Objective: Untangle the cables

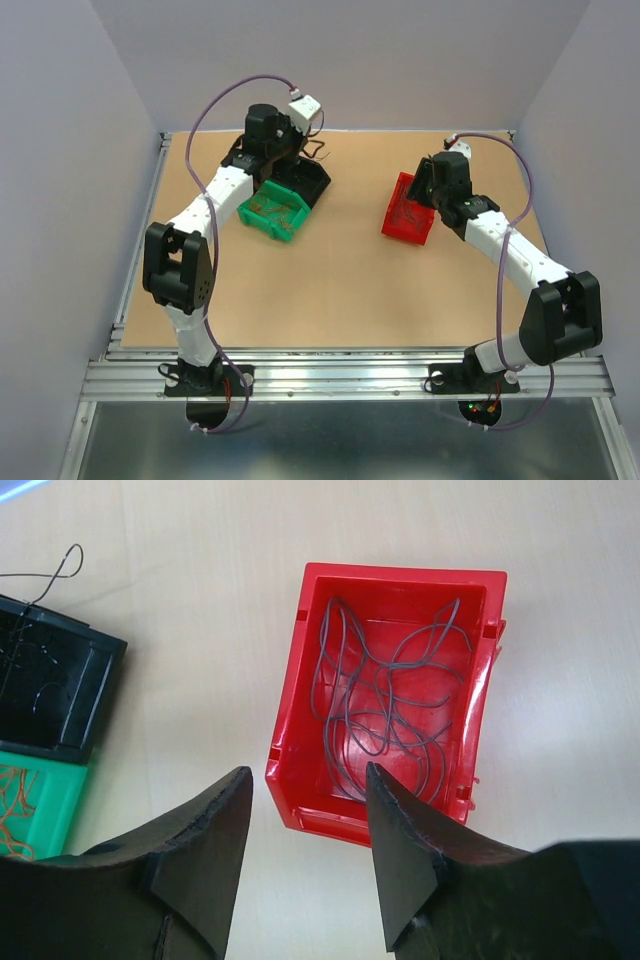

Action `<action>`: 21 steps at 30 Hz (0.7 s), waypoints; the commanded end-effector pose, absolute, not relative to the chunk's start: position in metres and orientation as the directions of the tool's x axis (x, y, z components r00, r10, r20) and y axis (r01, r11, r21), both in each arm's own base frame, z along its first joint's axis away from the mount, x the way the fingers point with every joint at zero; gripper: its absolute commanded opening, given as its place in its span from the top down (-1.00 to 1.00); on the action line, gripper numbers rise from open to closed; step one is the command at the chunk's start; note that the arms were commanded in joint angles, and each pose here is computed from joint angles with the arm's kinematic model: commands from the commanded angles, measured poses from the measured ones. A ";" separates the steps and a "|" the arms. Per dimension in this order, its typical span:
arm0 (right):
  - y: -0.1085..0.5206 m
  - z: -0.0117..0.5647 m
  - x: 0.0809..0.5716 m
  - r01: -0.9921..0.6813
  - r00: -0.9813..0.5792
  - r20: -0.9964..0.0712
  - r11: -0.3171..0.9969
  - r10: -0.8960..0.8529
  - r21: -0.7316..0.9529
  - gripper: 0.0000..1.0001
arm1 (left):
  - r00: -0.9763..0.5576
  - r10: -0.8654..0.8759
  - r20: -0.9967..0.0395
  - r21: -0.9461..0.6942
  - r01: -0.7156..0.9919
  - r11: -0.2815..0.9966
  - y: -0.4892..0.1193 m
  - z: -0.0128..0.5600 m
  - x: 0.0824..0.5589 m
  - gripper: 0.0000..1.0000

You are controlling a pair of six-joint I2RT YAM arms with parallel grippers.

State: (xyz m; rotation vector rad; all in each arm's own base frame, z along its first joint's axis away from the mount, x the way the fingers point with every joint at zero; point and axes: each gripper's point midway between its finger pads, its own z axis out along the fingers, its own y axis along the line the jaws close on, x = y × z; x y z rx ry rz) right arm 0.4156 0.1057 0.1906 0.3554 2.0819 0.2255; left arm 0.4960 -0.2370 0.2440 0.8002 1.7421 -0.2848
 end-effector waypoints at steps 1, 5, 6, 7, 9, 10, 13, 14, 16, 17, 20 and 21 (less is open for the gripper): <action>0.107 0.204 0.417 0.138 -0.434 -0.830 0.936 0.351 0.323 -0.09 | -0.069 0.246 -0.967 0.148 0.631 0.762 -0.224 0.288 0.527 1.00; 0.108 0.203 0.417 0.138 -0.437 -0.829 0.936 0.350 0.323 -0.09 | -0.067 0.211 -0.975 0.123 0.630 0.767 -0.219 0.294 0.547 1.00; 0.108 0.203 0.417 0.138 -0.437 -0.828 0.936 0.351 0.324 -0.09 | -0.072 0.213 -0.974 0.120 0.631 0.766 -0.219 0.291 0.550 1.00; 0.108 0.203 0.417 0.136 -0.436 -0.829 0.936 0.350 0.324 -0.09 | -0.096 0.220 -0.971 0.111 0.635 0.764 -0.220 0.279 0.553 1.00; 0.109 0.203 0.417 0.135 -0.438 -0.828 0.937 0.349 0.323 -0.09 | -0.109 0.223 -0.969 0.101 0.647 0.756 -0.222 0.272 0.555 1.00; 0.108 0.203 0.417 0.137 -0.437 -0.828 0.936 0.350 0.323 -0.09 | -0.117 0.224 -0.967 0.096 0.651 0.753 -0.222 0.267 0.555 1.00; 0.109 0.202 0.417 0.134 -0.439 -0.828 0.936 0.350 0.325 -0.09 | -0.123 0.228 -0.966 0.090 0.665 0.741 -0.220 0.263 0.551 1.00; 0.109 0.202 0.417 0.134 -0.440 -0.826 0.936 0.351 0.326 -0.09 | -0.124 0.239 -0.963 0.096 0.672 0.734 -0.218 0.258 0.549 1.00; 0.110 0.202 0.417 0.133 -0.442 -0.826 0.937 0.348 0.324 -0.09 | -0.118 0.246 -0.962 0.098 0.692 0.715 -0.215 0.257 0.543 1.00; 0.109 0.201 0.417 0.134 -0.443 -0.826 0.937 0.349 0.323 -0.09 | -0.131 0.258 -0.957 0.095 0.700 0.708 -0.214 0.247 0.539 1.00; 0.110 0.201 0.417 0.133 -0.442 -0.826 0.937 0.348 0.324 -0.09 | -0.136 0.292 -0.947 0.116 0.703 0.702 -0.208 0.239 0.533 1.00; 0.109 0.201 0.417 0.133 -0.443 -0.826 0.937 0.349 0.325 -0.09 | -0.148 0.303 -0.942 0.114 0.706 0.699 -0.206 0.232 0.531 1.00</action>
